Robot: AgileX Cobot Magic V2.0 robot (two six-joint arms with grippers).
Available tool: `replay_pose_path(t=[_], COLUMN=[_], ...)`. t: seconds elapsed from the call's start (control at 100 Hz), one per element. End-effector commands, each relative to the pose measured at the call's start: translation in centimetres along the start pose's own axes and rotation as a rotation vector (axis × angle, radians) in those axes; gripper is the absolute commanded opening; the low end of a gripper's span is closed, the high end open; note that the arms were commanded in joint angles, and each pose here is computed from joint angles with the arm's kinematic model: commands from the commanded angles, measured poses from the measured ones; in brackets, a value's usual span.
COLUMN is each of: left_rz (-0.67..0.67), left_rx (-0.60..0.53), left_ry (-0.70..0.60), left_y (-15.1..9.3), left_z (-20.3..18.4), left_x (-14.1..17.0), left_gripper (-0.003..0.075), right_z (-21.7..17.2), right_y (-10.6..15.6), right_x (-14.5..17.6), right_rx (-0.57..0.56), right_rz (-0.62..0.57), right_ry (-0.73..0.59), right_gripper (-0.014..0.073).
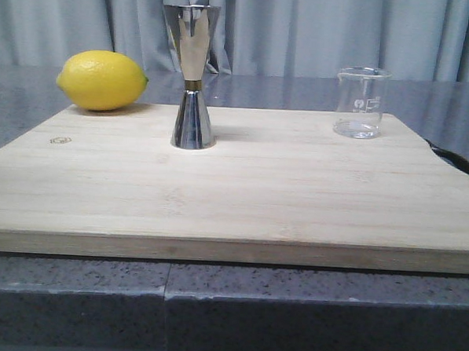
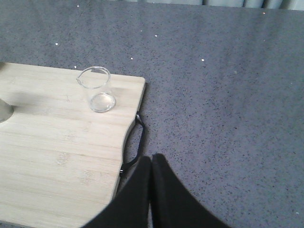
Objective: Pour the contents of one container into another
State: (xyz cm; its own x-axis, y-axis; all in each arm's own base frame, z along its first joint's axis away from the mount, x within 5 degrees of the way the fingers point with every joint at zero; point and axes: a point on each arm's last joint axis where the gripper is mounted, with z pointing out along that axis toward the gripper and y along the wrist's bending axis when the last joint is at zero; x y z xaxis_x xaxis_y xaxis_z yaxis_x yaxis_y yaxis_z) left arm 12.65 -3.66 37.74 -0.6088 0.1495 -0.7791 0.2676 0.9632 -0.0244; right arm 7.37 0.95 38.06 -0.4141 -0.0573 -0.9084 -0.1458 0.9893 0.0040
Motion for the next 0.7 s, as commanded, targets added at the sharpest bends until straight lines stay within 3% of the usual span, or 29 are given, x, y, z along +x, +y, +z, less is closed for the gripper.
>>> replay_pose_path(t=[0.0,0.69], left_rz=[-0.006,-0.005], left_rx=[0.014,0.013], left_ry=[-0.098,-0.104], left_y=[-0.2,-0.17], left_z=[-0.62,-0.34], left_x=[-1.15,-0.82], left_gripper=[-0.0019,-0.0019], right_z=[-0.69,-0.68], right_y=[-0.09,-0.12], right_x=[-1.37,-1.29], right_rx=[0.003,0.007], right_rz=[-0.015,-0.016], right_ry=[-0.098,-0.088], right_gripper=[-0.0057,-0.0057])
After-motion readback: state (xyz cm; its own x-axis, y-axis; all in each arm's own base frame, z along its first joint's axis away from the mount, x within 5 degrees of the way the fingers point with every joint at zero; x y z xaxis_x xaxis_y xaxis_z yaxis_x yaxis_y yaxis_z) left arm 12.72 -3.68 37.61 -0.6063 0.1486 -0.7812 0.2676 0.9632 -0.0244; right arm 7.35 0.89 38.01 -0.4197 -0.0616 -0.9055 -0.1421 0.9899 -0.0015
